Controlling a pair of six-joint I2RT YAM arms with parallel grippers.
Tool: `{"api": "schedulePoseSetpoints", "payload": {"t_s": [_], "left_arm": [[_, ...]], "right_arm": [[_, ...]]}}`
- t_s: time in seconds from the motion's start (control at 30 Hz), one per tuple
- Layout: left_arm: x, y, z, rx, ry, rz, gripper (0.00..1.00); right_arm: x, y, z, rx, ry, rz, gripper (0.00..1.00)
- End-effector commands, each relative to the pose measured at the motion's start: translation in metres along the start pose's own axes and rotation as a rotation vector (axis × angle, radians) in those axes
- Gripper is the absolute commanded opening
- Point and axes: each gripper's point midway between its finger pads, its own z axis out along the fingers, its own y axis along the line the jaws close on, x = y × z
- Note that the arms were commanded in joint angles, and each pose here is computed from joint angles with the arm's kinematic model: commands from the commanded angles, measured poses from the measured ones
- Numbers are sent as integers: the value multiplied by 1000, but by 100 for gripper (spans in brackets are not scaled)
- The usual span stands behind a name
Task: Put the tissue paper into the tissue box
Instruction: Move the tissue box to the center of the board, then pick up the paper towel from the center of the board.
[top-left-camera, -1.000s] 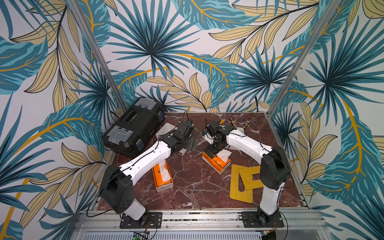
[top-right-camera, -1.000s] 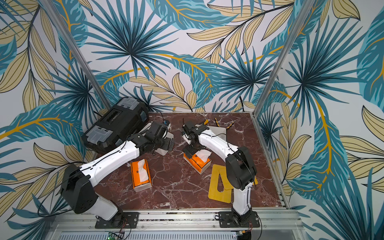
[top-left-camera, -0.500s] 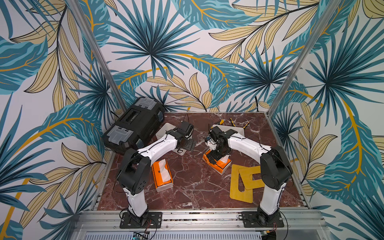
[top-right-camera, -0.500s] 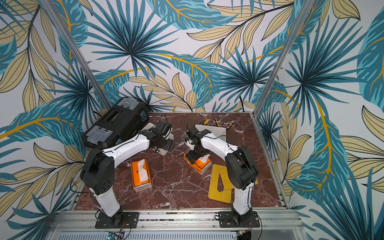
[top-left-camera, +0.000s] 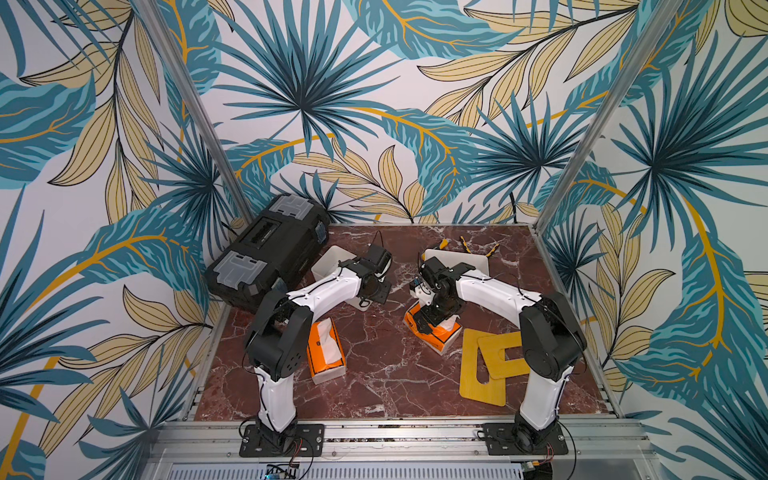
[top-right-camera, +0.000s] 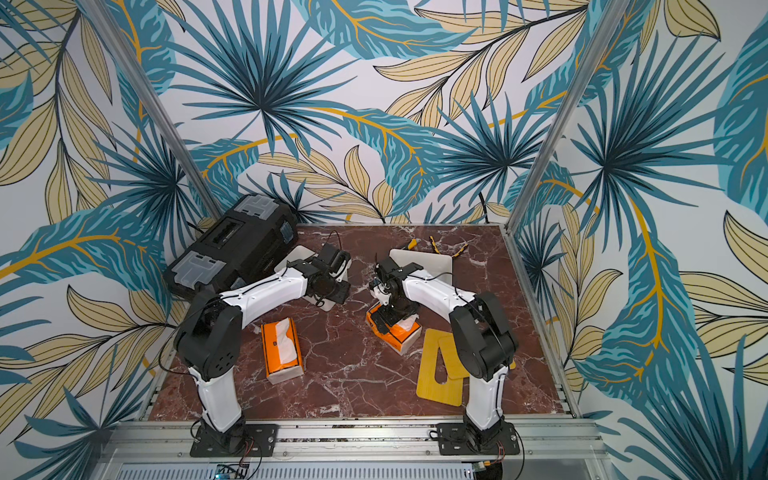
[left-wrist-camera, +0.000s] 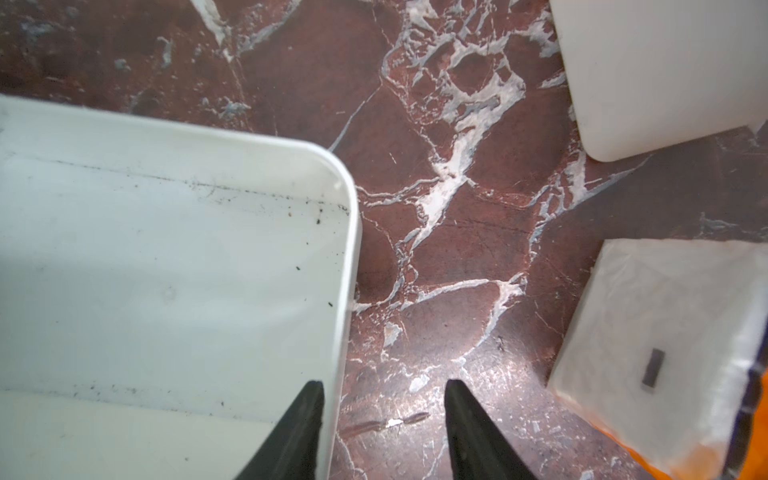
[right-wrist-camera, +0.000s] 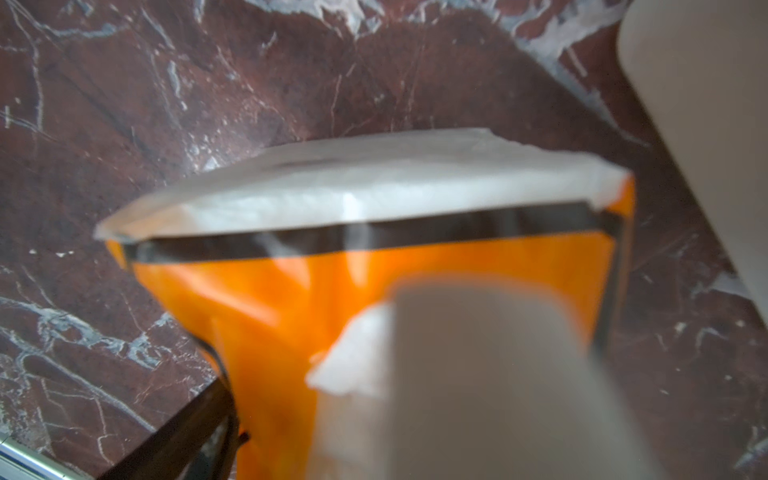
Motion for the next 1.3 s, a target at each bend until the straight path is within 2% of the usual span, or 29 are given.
{"api": "schedulePoseSetpoints", "payload": {"t_s": [0.0, 0.23, 0.57, 0.67, 0.77, 0.8, 0.9, 1.07, 1.13, 1.27], "left_arm": [[4, -15, -8, 25, -17, 20, 43], [24, -40, -10, 93, -15, -15, 18], [63, -73, -12, 136, 13, -41, 17], [62, -74, -24, 150, -21, -44, 27], [52, -70, -48, 146, -94, -39, 44], [48, -68, -57, 147, -120, -37, 46], [38, -64, -87, 156, -209, -38, 63], [29, -44, -133, 114, -365, -66, 83], [31, -32, -144, 77, -411, -88, 91], [40, -8, -153, 40, -485, -171, 98]], "right_arm": [[15, 10, 1, -30, 17, -18, 100], [28, 21, -3, -77, 10, -7, 100], [36, 27, 6, -27, 18, -6, 100], [35, 27, 12, -20, 13, 2, 100], [36, 27, 15, -17, 19, 11, 99], [36, 27, 15, -17, 18, 11, 98], [34, 27, 11, -15, -2, 21, 92], [32, 30, -7, -25, -41, 31, 77], [30, 29, -18, -17, -68, 35, 76], [23, 30, -48, -12, -147, 48, 76]]}}
